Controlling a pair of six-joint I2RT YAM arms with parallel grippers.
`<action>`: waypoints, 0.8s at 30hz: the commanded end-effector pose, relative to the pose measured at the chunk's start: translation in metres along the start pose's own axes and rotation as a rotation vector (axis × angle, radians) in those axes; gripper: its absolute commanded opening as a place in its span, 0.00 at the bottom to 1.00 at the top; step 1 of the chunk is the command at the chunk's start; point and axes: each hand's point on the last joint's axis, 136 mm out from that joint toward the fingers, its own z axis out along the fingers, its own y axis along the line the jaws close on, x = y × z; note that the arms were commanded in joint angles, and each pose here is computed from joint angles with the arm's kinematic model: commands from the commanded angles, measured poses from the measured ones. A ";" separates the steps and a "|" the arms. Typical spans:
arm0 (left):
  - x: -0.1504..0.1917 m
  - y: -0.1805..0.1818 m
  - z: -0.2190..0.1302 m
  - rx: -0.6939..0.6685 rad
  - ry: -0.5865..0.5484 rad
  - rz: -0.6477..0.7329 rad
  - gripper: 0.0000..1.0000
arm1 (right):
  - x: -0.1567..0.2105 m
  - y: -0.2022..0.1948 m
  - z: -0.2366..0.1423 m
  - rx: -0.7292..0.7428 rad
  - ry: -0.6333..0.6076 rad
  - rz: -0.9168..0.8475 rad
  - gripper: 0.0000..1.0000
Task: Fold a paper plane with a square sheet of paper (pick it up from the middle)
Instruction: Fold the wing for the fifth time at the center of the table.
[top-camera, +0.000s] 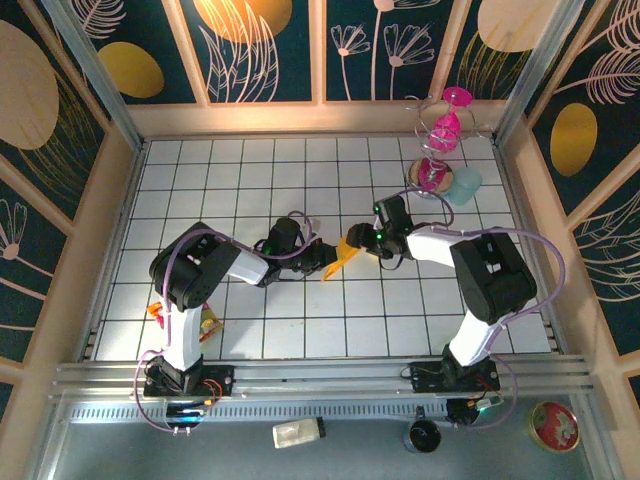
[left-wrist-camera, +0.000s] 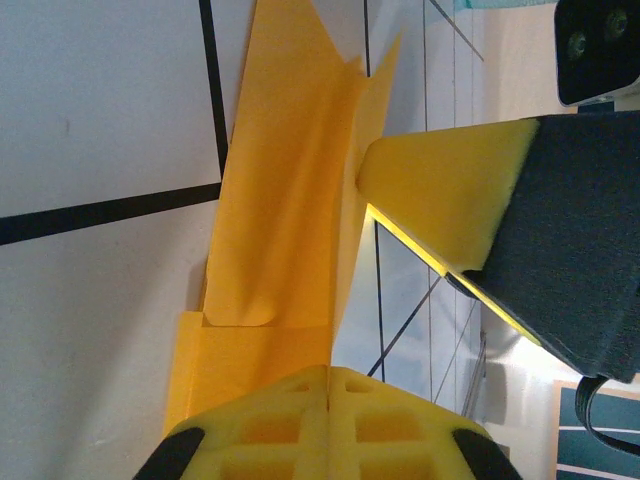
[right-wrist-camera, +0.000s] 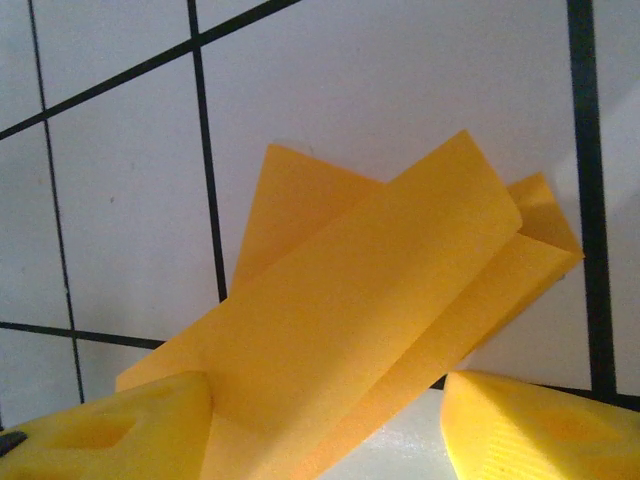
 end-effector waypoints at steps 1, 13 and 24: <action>-0.003 0.004 -0.002 -0.012 -0.003 0.000 0.09 | 0.019 -0.030 0.026 0.130 0.045 -0.012 0.63; -0.013 -0.007 -0.018 -0.078 -0.060 0.077 0.30 | 0.025 -0.032 0.033 0.163 0.067 -0.008 0.62; 0.008 0.016 -0.027 -0.234 -0.035 0.126 0.42 | 0.028 -0.032 0.034 0.153 0.072 0.015 0.60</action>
